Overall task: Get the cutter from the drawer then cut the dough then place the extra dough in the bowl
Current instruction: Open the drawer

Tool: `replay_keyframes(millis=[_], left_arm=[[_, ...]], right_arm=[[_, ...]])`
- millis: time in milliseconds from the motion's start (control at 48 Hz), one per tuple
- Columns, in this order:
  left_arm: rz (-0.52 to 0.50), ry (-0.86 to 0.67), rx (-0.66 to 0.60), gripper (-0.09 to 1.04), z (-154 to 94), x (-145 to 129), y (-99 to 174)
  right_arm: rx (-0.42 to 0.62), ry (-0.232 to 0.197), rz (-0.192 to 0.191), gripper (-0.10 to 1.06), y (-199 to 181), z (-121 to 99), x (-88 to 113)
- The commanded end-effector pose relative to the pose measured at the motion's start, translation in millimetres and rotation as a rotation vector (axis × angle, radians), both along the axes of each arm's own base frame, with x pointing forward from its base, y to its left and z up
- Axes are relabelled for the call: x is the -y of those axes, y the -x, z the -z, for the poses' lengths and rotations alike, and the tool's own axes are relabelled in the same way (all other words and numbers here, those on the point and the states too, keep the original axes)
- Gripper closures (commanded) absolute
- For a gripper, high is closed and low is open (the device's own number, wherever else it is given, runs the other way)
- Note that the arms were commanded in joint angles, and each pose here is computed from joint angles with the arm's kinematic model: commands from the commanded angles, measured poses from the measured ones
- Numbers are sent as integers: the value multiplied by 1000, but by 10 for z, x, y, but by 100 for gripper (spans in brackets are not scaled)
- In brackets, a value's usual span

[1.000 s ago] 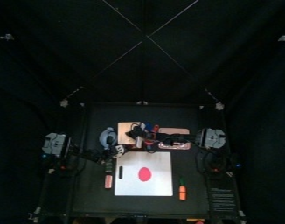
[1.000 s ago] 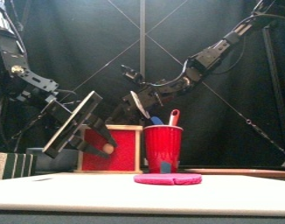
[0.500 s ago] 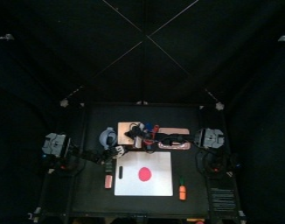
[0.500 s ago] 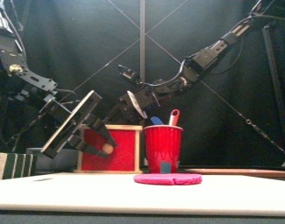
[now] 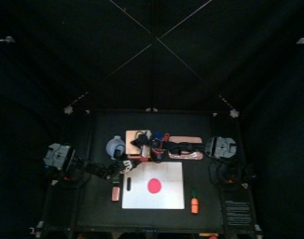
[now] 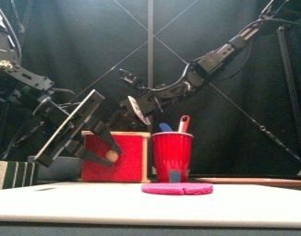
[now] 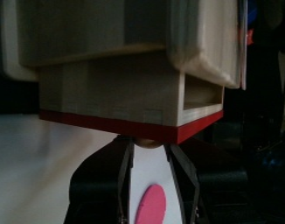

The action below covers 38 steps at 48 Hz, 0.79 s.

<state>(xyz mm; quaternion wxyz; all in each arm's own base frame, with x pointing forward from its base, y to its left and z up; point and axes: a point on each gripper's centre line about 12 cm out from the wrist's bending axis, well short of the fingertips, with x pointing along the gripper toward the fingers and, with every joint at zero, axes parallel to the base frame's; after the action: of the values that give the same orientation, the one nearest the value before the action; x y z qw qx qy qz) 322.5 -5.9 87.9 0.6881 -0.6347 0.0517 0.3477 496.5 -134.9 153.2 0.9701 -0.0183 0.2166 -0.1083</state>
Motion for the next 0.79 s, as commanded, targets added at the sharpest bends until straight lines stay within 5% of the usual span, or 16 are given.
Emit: replay_keyframes(millis=[21,792], left_arm=[[34,14,15,36,-53,137,-21],[100,69,19,35,-98,452,-89]], right_arm=[[8,2,1,91,-17,-72,-1],[12,3,1,91,-27,-88,1]])
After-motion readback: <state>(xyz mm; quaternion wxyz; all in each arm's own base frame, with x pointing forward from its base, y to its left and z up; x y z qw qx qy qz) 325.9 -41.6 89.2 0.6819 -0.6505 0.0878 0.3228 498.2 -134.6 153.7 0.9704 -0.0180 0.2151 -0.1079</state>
